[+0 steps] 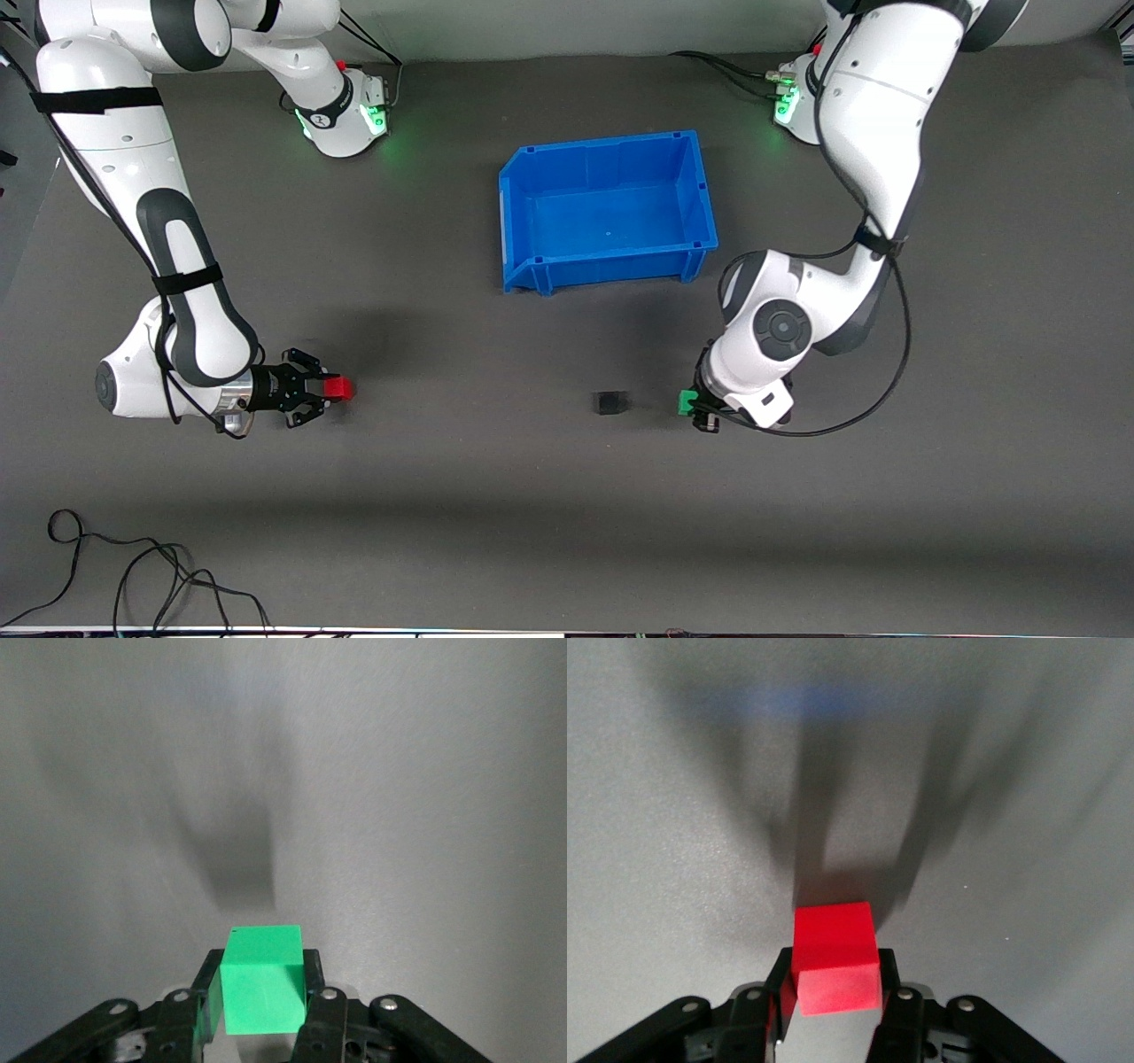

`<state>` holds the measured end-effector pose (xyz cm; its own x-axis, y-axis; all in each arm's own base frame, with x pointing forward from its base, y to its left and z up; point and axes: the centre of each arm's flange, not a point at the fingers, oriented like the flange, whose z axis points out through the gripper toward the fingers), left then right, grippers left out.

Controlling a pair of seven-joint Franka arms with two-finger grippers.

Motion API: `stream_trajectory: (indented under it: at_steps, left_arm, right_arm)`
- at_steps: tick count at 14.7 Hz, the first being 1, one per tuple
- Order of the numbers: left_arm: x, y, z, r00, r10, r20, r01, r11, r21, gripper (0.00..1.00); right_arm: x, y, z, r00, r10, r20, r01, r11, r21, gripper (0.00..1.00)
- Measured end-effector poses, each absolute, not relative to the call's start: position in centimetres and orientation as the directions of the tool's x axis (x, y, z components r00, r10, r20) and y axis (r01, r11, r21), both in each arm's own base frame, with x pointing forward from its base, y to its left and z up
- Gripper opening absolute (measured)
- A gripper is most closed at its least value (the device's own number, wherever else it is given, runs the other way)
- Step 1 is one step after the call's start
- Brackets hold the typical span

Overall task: Attach green and red cubes to black cube
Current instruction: 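Carry the green and red cubes toward the black cube with both grippers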

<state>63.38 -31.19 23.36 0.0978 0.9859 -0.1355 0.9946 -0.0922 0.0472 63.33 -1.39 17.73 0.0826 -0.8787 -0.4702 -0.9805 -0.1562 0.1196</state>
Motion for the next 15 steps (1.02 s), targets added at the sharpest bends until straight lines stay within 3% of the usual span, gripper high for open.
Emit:
stream_trajectory:
  at_steps: [3, 7, 10, 15]
  left_arm:
    - [63.8, -32.5, 22.7, 0.034, 0.988, -0.148, 0.999, -0.027, 0.048, 0.37]
    - [63.6, -34.6, 22.0, -0.028, 0.987, -0.157, 0.999, 0.035, 0.037, 0.37]
    - [63.2, -36.3, 20.6, -0.06, 0.986, -0.158, 0.998, 0.064, 0.023, 0.37]
    - [63.3, -37.9, 20.2, -0.085, 0.982, -0.168, 0.996, 0.091, 0.025, 0.37]
  right_arm:
    - [65.1, 4.0, 20.0, 0.069, -0.887, -0.457, -0.985, -0.132, 0.108, 0.4]
    - [66.9, 17.4, 24.5, 0.023, -0.908, -0.417, -0.997, -0.053, 0.059, 0.4]
    - [65.9, 25.5, 23.4, -0.02, -0.92, -0.392, -1.0, 0.014, 0.018, 0.4]
    - [64.4, 34.8, 20.0, -0.097, -0.92, -0.38, -0.995, 0.084, 0.05, 0.4]
